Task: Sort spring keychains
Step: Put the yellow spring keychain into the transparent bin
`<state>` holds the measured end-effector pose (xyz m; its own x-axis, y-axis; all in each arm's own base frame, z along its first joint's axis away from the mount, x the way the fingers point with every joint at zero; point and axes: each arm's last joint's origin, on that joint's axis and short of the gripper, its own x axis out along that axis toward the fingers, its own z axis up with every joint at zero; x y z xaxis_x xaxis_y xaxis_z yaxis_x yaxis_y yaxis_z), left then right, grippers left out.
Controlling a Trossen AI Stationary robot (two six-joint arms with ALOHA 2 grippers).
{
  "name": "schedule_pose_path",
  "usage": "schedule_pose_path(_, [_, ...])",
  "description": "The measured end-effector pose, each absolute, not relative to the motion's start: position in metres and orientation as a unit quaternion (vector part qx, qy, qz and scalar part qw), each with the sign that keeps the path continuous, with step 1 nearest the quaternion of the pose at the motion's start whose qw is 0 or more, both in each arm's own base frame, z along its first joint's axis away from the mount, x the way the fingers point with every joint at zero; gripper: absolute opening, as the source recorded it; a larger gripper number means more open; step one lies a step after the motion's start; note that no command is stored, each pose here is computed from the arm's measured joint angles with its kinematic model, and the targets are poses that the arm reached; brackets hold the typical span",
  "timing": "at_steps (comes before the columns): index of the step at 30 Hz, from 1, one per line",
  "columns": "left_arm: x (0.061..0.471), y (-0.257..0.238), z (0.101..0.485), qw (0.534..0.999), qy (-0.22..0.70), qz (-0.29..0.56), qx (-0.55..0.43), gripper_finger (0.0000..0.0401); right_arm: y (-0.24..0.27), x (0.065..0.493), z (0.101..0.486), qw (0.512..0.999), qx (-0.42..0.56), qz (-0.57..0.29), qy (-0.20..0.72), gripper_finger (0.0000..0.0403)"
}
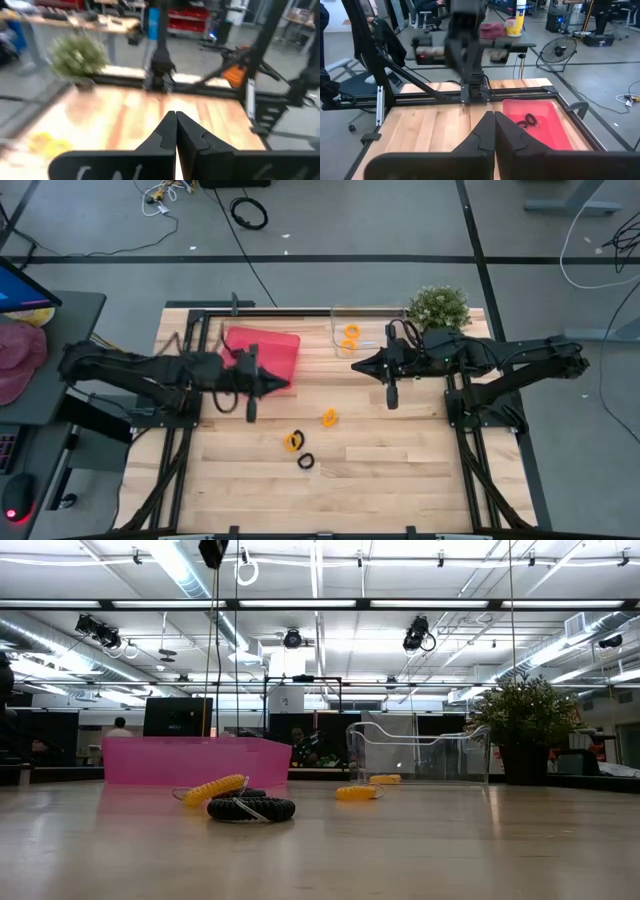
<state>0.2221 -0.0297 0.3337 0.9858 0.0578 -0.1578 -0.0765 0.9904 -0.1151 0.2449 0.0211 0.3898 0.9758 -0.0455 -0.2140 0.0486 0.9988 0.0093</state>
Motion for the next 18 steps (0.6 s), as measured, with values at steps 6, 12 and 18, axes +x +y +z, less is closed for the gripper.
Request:
schedule_pose_path(6, [0.220,-0.051,0.275,0.987,0.062,0.036,-0.143,0.0001,0.021,0.245,0.389,0.994,0.011,-0.024,0.109,0.0004])
schedule_pose_path(12, [0.203,-0.069,0.237,0.977,0.067,0.037,-0.197,0.0001,0.021,0.245,0.389,0.993,0.018,-0.025,0.111,0.0004])
schedule_pose_path(18, [0.197,-0.077,0.226,0.979,0.107,0.032,-0.168,0.0001,0.021,0.245,0.389,0.993,0.018,-0.025,0.111,0.0004])
